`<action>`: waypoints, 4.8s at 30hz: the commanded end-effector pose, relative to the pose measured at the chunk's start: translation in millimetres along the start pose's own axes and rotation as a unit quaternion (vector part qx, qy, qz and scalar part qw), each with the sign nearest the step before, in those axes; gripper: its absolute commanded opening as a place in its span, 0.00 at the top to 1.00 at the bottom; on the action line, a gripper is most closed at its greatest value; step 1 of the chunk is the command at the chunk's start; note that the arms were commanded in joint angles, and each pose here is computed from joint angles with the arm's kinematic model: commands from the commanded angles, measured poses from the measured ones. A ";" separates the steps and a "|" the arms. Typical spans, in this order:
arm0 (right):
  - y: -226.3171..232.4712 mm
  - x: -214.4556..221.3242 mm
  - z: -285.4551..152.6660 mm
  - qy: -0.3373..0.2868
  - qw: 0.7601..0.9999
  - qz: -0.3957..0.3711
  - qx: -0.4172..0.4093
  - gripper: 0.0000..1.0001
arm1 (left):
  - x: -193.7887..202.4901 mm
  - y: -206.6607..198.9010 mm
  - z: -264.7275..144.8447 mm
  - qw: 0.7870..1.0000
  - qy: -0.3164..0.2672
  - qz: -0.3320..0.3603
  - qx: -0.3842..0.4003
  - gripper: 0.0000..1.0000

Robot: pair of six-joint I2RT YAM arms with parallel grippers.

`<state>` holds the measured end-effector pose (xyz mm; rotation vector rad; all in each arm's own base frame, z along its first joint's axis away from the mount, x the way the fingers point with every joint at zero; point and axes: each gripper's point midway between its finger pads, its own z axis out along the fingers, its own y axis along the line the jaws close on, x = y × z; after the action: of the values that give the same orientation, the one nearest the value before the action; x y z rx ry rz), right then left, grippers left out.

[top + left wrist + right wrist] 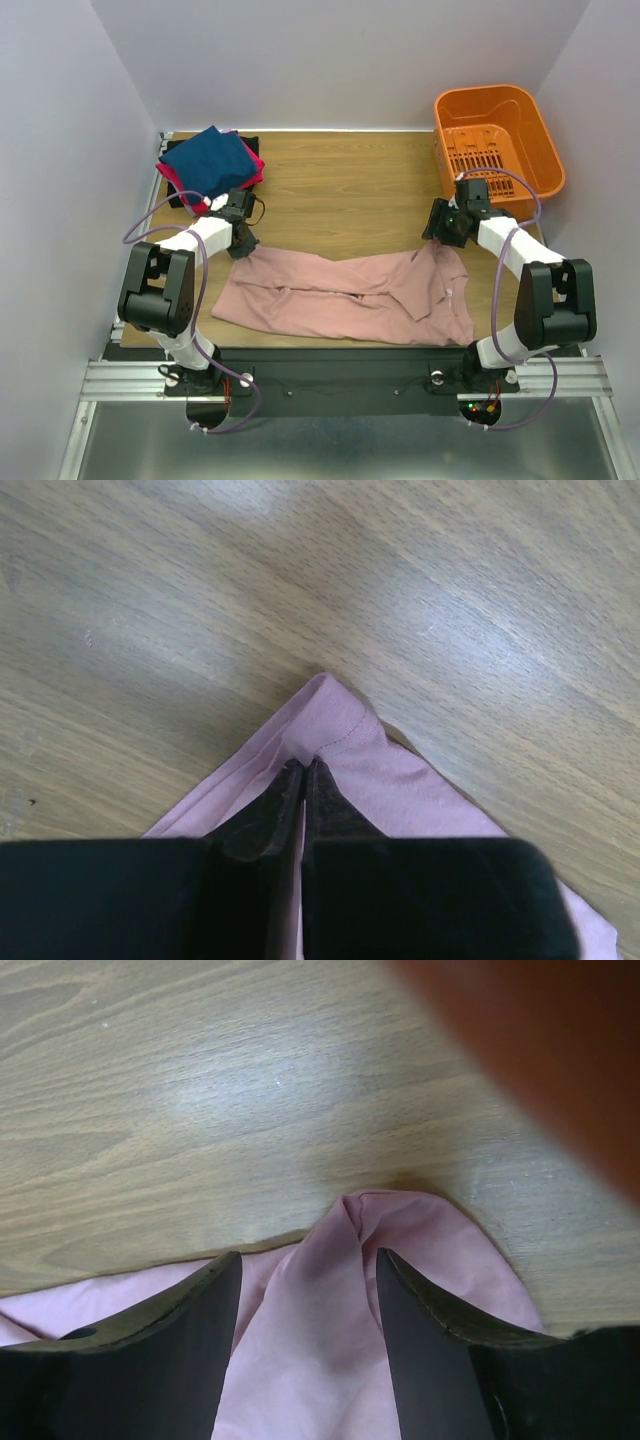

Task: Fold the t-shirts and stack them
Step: Fold the tshirt

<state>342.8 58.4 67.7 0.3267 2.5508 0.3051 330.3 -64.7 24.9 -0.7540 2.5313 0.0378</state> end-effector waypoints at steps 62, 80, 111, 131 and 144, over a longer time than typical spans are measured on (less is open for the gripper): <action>16.0 21.7 -4.8 0.047 0.998 0.011 0.037 0.30 | -53.1 50.9 24.4 0.999 -0.009 -0.042 -0.029 1.00; 19.1 45.3 -12.1 0.071 0.997 0.012 0.009 0.54 | -52.6 54.0 26.8 0.999 -0.004 -0.036 -0.030 1.00; 13.8 119.1 -27.4 0.186 0.982 -0.008 -0.005 0.80 | -54.8 48.6 29.8 1.000 -0.001 -0.024 -0.019 1.00; 30.2 116.7 -92.6 0.209 0.977 0.016 -0.023 1.00 | -54.3 43.3 33.9 1.000 0.001 -0.012 -0.005 1.00; 24.2 139.9 -116.2 0.244 0.969 0.027 -0.019 1.00 | -58.7 38.7 34.2 1.000 -0.001 -0.001 0.005 1.00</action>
<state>179.7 104.2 97.3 0.3333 2.9948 0.5016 367.7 1.6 25.9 -0.7759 2.4919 0.0155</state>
